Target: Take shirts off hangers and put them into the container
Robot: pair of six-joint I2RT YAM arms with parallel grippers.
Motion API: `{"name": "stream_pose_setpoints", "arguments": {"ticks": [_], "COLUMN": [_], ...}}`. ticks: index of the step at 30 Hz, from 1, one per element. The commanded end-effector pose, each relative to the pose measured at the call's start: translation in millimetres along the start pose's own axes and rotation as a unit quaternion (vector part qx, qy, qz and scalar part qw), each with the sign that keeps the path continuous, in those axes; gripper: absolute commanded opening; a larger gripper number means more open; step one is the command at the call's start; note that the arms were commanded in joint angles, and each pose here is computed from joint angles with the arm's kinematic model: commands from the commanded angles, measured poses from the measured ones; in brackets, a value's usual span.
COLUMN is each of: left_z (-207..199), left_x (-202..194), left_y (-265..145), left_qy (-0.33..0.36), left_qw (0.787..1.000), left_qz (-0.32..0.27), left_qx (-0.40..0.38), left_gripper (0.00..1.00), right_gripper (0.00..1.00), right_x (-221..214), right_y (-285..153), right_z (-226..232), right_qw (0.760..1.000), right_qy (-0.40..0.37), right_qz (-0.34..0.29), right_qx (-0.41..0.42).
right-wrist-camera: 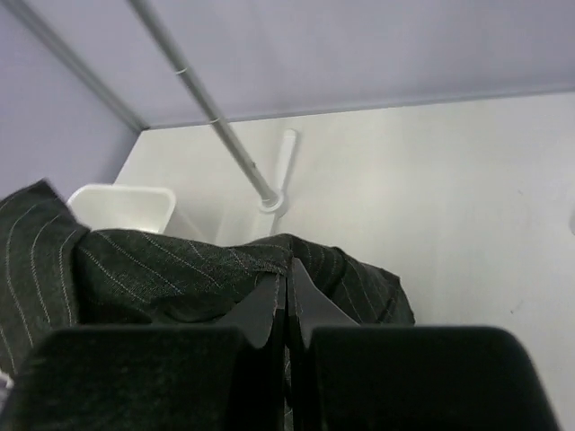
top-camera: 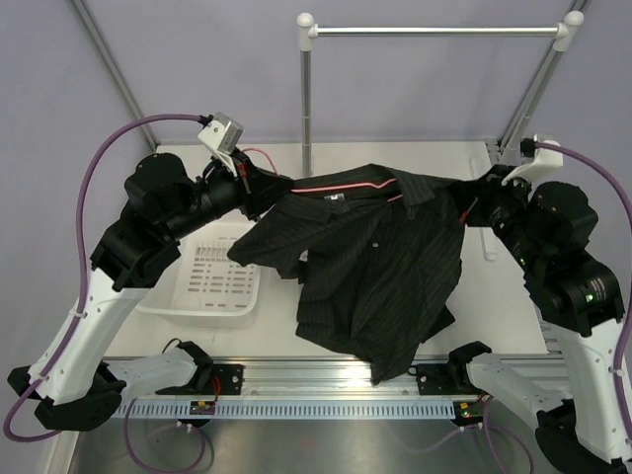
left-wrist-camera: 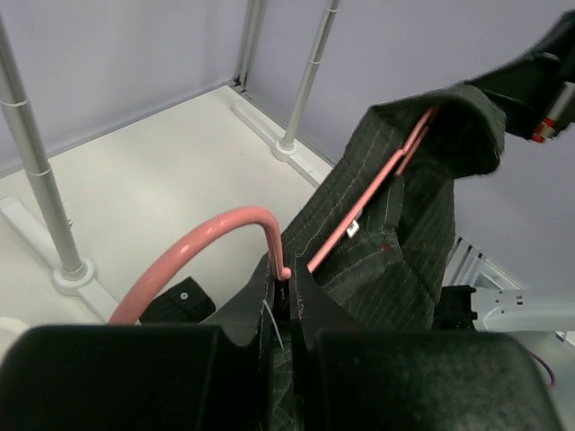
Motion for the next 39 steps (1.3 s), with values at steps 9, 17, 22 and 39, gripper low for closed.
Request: {"name": "stream_pose_setpoints", "arguments": {"ticks": [9,17,22,39], "left_z": [-3.6,-3.2,-2.1,-8.2], "left_x": [17.5,41.6,47.5,29.1], "left_y": [-43.6,-67.9,-64.3,4.6], "left_qy": [0.042,0.042,0.029,0.039], "left_qw": [0.994,0.975,0.972,0.997], "left_qz": [-0.095,-0.213,-0.227,-0.042], "left_qx": [0.017,0.047,0.049,-0.055], "left_gripper": [0.0,0.0,0.0,0.0], "right_gripper": [0.0,0.0,0.0,0.71], "right_x": [-1.0,-54.8,-63.7,-65.8], "right_y": [27.5,36.0,28.6,-23.5], "right_z": [-83.9,-93.0,-84.6,-21.3], "right_qw": [0.942,0.96,0.971,0.994], "right_qy": [0.047,0.076,0.077,0.04], "right_qz": [-0.091,-0.018,0.014,0.102], "right_qx": [-0.32,-0.268,-0.226,0.018]}}
Point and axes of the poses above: each gripper's point midway between its finger pads, its own y axis out along the fingers, its own z axis along the line the jaws close on, x = y × z, the point moved 5 cm from there along -y, back along the fingers, and after that the axes turned 15 degrees about y, right-handed, at the moved point
